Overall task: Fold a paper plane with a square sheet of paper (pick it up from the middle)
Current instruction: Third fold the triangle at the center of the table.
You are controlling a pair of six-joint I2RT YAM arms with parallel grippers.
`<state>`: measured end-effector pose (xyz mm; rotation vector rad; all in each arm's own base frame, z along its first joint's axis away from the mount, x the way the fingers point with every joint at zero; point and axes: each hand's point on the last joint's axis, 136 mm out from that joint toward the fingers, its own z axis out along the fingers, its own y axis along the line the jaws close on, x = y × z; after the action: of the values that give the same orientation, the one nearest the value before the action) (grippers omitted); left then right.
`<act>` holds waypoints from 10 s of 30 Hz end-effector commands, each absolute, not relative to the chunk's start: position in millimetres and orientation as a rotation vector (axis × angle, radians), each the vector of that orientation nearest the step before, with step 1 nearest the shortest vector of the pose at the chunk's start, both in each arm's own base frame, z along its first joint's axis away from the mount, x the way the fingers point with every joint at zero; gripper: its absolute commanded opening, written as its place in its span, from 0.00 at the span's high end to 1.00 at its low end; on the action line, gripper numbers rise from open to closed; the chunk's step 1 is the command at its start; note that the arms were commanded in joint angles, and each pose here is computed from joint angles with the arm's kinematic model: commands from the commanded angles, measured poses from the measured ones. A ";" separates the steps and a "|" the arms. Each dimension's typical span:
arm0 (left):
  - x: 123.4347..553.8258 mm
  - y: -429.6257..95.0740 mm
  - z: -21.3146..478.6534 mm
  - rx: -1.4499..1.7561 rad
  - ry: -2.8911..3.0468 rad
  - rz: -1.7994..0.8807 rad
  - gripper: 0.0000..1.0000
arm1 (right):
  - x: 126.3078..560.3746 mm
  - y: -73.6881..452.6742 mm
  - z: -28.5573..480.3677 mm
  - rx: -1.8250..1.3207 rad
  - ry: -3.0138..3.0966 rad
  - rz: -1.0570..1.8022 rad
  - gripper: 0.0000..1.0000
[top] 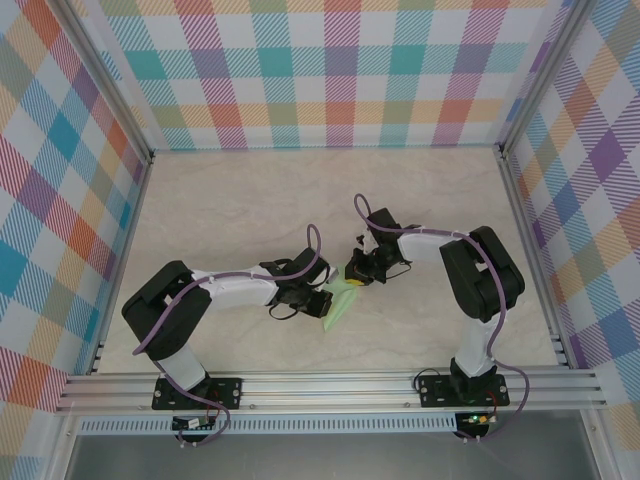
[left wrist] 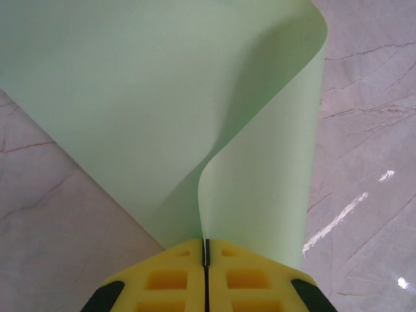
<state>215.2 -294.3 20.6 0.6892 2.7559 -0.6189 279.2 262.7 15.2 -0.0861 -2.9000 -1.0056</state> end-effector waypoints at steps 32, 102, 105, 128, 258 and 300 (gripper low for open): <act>215.6 -281.6 8.3 0.640 2.767 -0.577 0.93 | 261.7 247.7 -0.7 -0.146 -2.890 -0.854 0.91; 200.5 -285.6 -0.3 0.728 2.818 -0.640 0.92 | 227.1 278.6 47.6 -0.158 -2.960 -1.019 0.89; 200.4 -285.1 -0.1 0.733 2.819 -0.639 0.92 | 231.3 283.4 36.9 -0.164 -2.943 -0.994 0.89; 193.8 -281.0 -3.7 0.767 2.843 -0.630 0.93 | 230.3 259.2 30.9 -0.195 -2.946 -1.100 0.89; 164.6 -302.6 48.5 0.262 2.825 -1.152 0.99 | 177.8 277.4 1.3 -0.284 -2.955 -1.052 0.90; 128.6 -299.9 5.1 0.363 3.035 -1.191 0.98 | 180.1 278.3 7.6 -0.273 -2.965 -1.024 0.89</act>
<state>148.8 -310.2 17.6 0.3106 2.9377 -1.2305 179.9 284.4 14.2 -0.2521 -2.9362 -1.1022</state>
